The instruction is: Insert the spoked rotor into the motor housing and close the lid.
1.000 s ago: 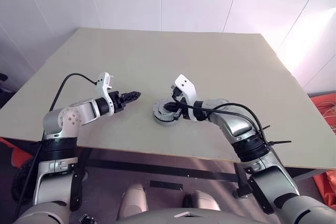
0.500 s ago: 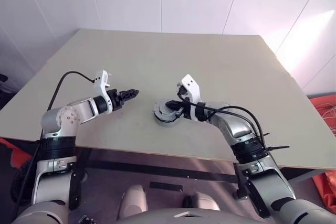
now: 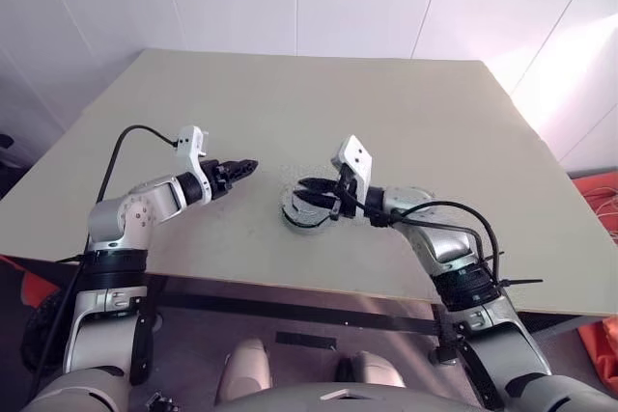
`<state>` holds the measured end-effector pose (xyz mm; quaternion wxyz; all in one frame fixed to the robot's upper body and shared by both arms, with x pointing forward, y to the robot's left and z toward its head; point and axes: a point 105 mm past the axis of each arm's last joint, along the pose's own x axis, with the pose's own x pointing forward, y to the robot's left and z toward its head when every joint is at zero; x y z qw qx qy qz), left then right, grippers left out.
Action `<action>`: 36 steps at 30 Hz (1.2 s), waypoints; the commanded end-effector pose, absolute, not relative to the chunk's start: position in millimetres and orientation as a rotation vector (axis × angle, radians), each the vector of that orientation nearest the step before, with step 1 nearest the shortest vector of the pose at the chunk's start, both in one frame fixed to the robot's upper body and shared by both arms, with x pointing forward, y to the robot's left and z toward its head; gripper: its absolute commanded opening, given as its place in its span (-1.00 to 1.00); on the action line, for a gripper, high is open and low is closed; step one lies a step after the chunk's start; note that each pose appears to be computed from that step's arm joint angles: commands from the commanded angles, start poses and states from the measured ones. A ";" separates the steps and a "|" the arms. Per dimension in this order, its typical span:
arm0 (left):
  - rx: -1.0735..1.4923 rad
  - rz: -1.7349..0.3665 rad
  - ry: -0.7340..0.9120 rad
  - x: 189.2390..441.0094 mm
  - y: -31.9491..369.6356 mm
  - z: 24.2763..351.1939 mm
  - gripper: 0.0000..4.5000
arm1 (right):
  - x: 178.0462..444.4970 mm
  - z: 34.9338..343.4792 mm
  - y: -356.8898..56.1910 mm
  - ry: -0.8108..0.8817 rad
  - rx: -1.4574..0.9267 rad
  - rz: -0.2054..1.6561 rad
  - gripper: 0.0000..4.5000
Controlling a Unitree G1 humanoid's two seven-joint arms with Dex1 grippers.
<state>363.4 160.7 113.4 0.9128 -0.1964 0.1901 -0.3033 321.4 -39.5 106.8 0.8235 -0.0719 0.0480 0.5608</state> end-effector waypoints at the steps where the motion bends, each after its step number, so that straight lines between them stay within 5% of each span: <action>1: -0.376 -0.638 0.334 367.2 162.4 129.2 0.15 | 325.8 125.6 -38.5 -0.003 -0.180 1.197 0.03; 7: -0.372 -0.644 0.333 366.9 161.0 129.9 0.15 | 329.1 123.6 -37.2 -0.011 -0.184 1.203 0.97; 36: -0.364 -0.636 0.320 366.4 165.6 135.2 0.15 | 335.4 66.7 -37.1 0.096 -0.240 1.156 0.99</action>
